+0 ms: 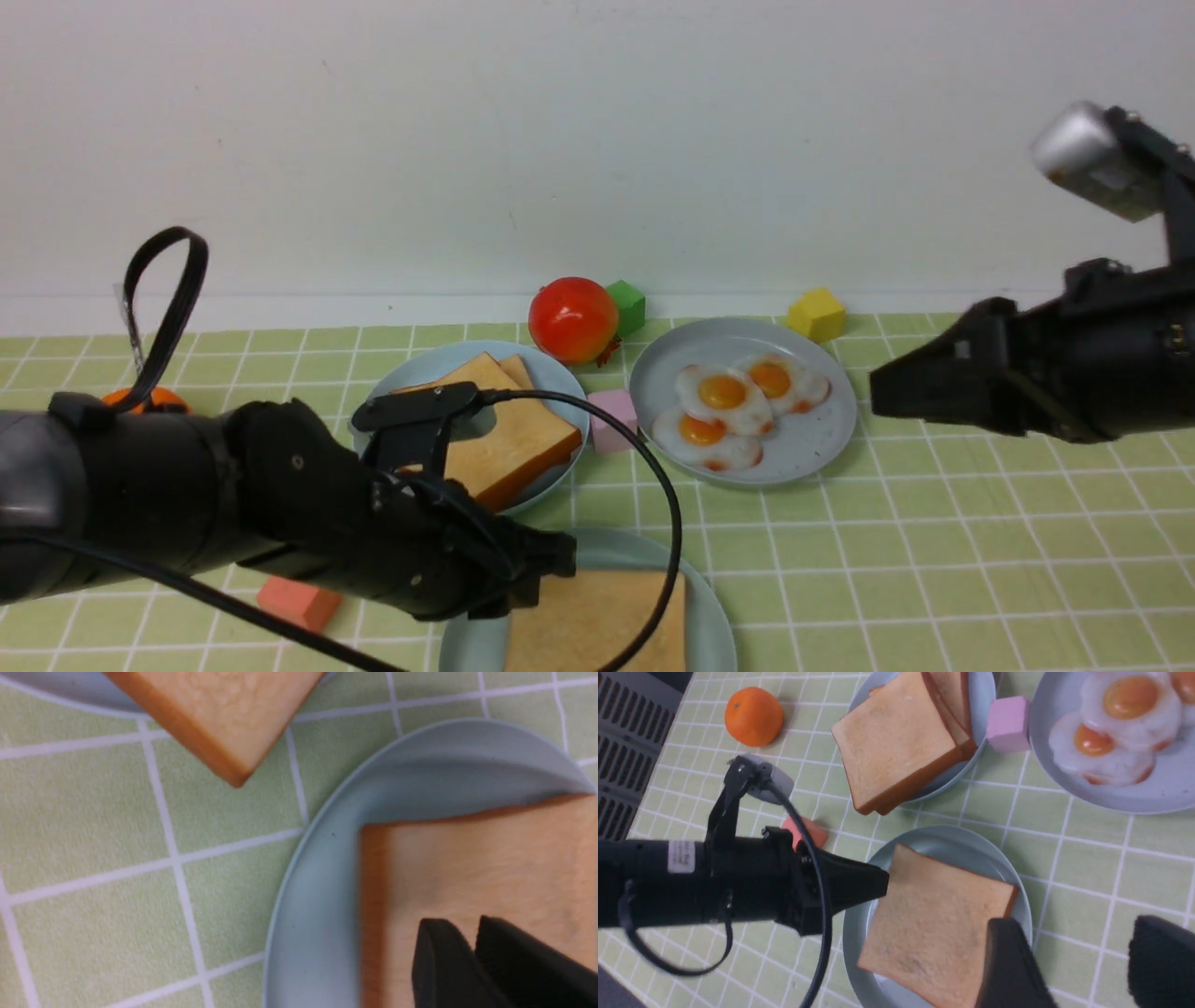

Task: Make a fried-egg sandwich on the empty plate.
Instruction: Use the left arm to put a slice of bread into the empty plate in the middle, then use the right arm to grab a fried egg, then use the right arm to place the fried egg on the slice of bread in the middle

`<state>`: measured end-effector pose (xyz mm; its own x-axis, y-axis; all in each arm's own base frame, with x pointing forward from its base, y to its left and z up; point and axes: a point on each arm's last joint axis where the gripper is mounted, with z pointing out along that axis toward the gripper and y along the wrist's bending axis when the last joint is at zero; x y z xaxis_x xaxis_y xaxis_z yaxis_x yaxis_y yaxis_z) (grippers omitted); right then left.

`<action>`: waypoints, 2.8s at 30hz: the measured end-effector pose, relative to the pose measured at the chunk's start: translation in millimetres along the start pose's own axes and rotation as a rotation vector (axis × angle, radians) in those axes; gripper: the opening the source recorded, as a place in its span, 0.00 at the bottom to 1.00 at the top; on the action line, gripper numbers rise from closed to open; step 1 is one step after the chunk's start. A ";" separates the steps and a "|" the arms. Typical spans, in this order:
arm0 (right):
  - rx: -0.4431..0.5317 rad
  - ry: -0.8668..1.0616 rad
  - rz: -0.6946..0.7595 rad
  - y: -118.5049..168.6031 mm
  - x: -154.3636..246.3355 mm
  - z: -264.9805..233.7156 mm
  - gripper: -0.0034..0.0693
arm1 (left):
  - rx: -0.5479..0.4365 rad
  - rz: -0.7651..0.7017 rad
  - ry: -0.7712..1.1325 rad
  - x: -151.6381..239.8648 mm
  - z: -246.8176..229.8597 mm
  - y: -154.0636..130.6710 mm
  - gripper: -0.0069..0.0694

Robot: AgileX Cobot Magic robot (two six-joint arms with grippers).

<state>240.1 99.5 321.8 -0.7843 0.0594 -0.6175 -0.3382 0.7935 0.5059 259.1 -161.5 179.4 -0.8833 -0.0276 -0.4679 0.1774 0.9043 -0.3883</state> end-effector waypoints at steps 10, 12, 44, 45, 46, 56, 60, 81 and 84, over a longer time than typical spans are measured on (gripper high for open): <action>0.112 -0.020 0.372 -62.6 -9.8 96.5 0.73 | 0.037 0.201 -0.060 -16.8 -58.3 -13.4 0.66; 0.128 -0.008 0.425 -72.6 -10.2 108.3 0.73 | 0.050 0.222 -0.062 -19.2 -68.1 -17.8 0.66; 0.192 -0.070 0.893 -144.8 -17.6 214.7 0.30 | 0.086 0.309 -0.072 -24.9 -116.3 -33.6 0.41; 0.192 -0.070 0.893 -144.8 -17.6 214.7 0.26 | 0.086 0.309 -0.072 -24.9 -116.3 -33.6 0.41; 0.192 -0.071 0.894 -144.8 -17.6 214.7 0.24 | 0.085 0.309 -0.072 -24.9 -116.3 -33.6 0.41; 0.121 -0.041 0.796 -123.8 -30.7 194.8 0.12 | -0.017 0.294 -0.073 -24.9 -120.9 -24.6 0.41; 0.051 0.002 0.629 -95.6 -42.2 166.6 0.12 | -0.095 0.178 -0.056 -21.8 -128.0 -17.4 0.41; -0.084 0.380 0.083 9.8 60.8 168.2 0.12 | -0.080 -0.474 -0.055 -60.4 -68.1 75.0 0.47; -0.071 0.358 0.075 8.3 59.2 169.0 0.18 | -0.021 -0.504 -0.072 -64.8 -52.1 76.4 0.53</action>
<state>278.7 212.0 187.6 -0.9363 -0.1094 -0.3337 -0.2981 0.7500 0.5904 307.3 -68.4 221.4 -0.8245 -0.4914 -0.2804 -0.2725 0.7792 -0.5644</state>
